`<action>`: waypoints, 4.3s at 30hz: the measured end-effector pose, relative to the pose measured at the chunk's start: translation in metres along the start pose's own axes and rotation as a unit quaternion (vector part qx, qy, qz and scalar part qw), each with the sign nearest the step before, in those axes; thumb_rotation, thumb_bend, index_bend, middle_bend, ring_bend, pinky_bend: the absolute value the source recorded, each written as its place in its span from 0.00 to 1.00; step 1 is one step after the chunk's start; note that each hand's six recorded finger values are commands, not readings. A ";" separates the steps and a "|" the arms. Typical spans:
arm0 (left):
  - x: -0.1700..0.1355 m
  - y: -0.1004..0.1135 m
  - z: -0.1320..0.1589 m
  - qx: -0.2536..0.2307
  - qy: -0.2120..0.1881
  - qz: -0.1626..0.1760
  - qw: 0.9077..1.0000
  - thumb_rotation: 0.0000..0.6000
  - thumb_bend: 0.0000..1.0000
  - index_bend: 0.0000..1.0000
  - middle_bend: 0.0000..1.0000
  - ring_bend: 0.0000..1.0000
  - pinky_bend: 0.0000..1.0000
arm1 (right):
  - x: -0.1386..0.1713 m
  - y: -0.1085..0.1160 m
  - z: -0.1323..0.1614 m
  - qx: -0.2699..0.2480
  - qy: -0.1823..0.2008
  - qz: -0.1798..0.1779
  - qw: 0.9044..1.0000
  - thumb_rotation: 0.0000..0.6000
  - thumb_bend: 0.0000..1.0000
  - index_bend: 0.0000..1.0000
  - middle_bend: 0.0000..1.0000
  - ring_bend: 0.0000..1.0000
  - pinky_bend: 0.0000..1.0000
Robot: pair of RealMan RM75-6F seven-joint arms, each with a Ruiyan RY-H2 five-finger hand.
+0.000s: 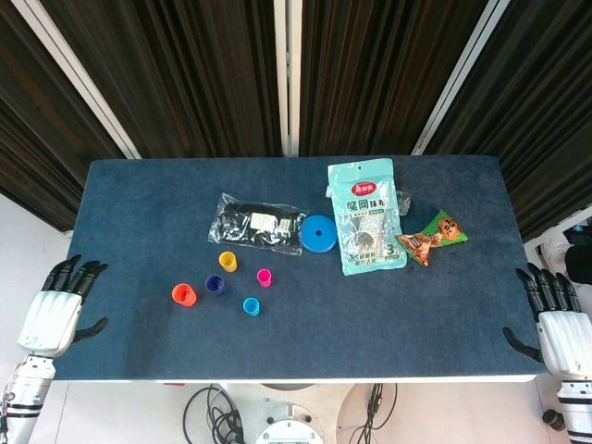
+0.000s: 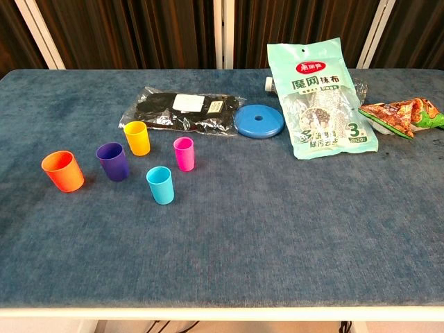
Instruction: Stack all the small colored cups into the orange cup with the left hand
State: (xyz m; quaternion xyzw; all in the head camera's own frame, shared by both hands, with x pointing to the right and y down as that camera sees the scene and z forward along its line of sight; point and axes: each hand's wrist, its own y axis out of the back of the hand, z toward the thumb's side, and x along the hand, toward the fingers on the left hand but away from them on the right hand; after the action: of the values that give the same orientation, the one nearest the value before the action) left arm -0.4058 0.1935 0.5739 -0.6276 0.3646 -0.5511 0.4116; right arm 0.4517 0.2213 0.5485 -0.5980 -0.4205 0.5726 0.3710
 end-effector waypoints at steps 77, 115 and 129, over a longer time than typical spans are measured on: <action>0.133 -0.109 0.155 0.002 -0.134 -0.137 0.981 1.00 0.22 0.39 0.38 0.05 0.10 | 0.004 -0.004 -0.047 0.019 -0.074 0.005 0.997 1.00 0.23 0.00 0.00 0.00 0.00; 0.089 -0.039 0.111 0.021 -0.085 -0.076 0.993 1.00 0.26 0.49 0.49 0.10 0.04 | 0.001 -0.005 -0.047 0.013 -0.068 0.006 0.998 1.00 0.24 0.00 0.00 0.00 0.00; 0.085 -0.060 0.101 0.013 -0.071 -0.095 0.993 1.00 0.26 0.48 0.49 0.10 0.04 | 0.005 -0.001 -0.046 0.017 -0.070 0.004 0.997 1.00 0.24 0.00 0.00 0.00 0.00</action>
State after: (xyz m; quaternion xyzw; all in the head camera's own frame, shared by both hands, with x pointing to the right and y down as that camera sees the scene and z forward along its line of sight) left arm -0.2944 0.1517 0.6572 -0.6917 0.2665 -0.5462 0.3902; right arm 0.4973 0.2277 0.5508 -0.5519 -0.4334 0.6212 0.3490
